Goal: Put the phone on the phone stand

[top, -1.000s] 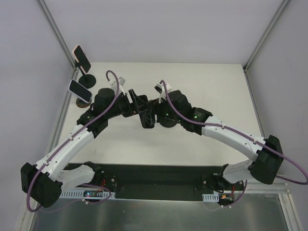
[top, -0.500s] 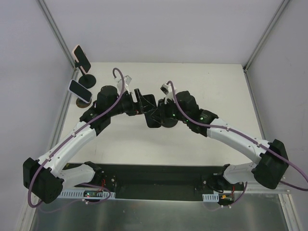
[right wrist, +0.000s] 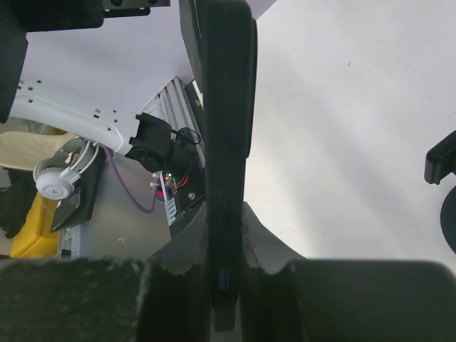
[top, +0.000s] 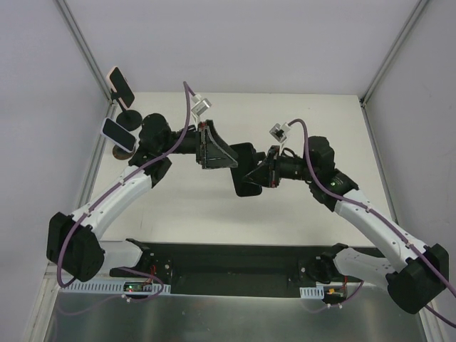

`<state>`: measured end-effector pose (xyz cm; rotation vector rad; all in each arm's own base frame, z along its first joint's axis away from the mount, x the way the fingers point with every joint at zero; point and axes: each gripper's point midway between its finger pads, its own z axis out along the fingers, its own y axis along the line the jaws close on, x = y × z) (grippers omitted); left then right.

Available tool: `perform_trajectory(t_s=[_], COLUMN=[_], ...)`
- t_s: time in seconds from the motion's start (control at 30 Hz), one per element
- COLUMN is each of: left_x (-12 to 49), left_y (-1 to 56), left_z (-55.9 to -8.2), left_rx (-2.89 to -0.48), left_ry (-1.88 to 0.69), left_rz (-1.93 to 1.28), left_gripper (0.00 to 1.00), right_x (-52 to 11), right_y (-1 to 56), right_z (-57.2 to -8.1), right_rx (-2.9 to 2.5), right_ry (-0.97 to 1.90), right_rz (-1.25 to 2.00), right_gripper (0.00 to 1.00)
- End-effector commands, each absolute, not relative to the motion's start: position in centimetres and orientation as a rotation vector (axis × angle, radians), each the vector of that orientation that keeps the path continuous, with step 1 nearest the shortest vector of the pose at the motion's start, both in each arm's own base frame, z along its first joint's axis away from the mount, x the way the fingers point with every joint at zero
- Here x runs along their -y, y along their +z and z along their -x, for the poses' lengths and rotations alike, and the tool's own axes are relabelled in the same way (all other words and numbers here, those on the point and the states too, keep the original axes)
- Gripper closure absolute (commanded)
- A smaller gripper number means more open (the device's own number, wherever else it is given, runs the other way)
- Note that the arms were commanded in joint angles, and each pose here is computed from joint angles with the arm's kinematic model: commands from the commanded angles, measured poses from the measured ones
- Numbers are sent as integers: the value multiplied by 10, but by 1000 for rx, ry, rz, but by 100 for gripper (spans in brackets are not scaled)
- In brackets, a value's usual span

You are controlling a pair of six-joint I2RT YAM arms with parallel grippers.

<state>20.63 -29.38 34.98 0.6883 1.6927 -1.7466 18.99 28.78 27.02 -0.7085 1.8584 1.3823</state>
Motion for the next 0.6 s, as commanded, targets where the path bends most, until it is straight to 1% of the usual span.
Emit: perform_trajectory(t_s=[0.0, 0.13, 0.2, 0.23, 0.3, 0.33, 0.37, 0.4, 0.43, 0.5, 0.53, 0.57], left_x=[299, 296, 292, 288, 285, 282, 280, 278, 271, 262, 258, 259], left_y=[382, 397, 403, 409, 405, 410, 402, 402, 407, 397, 393, 392], left_z=[-178, -174, -169, -165, -167, -174, -177, -182, -202, -224, -234, -231], left_rx=[-1508, -1422, -1387, -1338, -1405, -1361, -1463, -1472, -1477, -1577, -1607, -1617], left_ry=[-1896, -1867, -1838, -1789, -1760, -1659, -1648, -1603, -1480, -1386, -1368, -1399], left_rz=[-980, -999, -1020, -1049, -1007, -991, -937, -913, -810, -647, -589, -601], left_gripper=[28, 37, 37, 33, 28, 25, 22, 21, 21, 16, 15, 14], right_x=[-290, -286, -280, -275, -271, -268, -266, -265, -265, -265, -264, -264], right_y=[330, 338, 336, 337, 335, 337, 336, 340, 341, 344, 348, 350], right_z=[-155, -155, -161, -163, -162, -161, -160, -157, -153, -150, -147, -147], right_rx=[-1569, -1545, -1560, -1553, -1565, -1556, -1561, -1548, -1541, -1530, -1515, -1510], right_ry=[1561, 1544, 1522, 1506, 1496, 1489, 1483, 1483, 1497, 1508, 1513, 1511], right_rz=[900, 884, 853, 845, 844, 851, 863, 875, 899, 918, 933, 934], right_gripper=[99, 99, 99, 99, 99, 99, 99, 99, 99, 99, 99, 99])
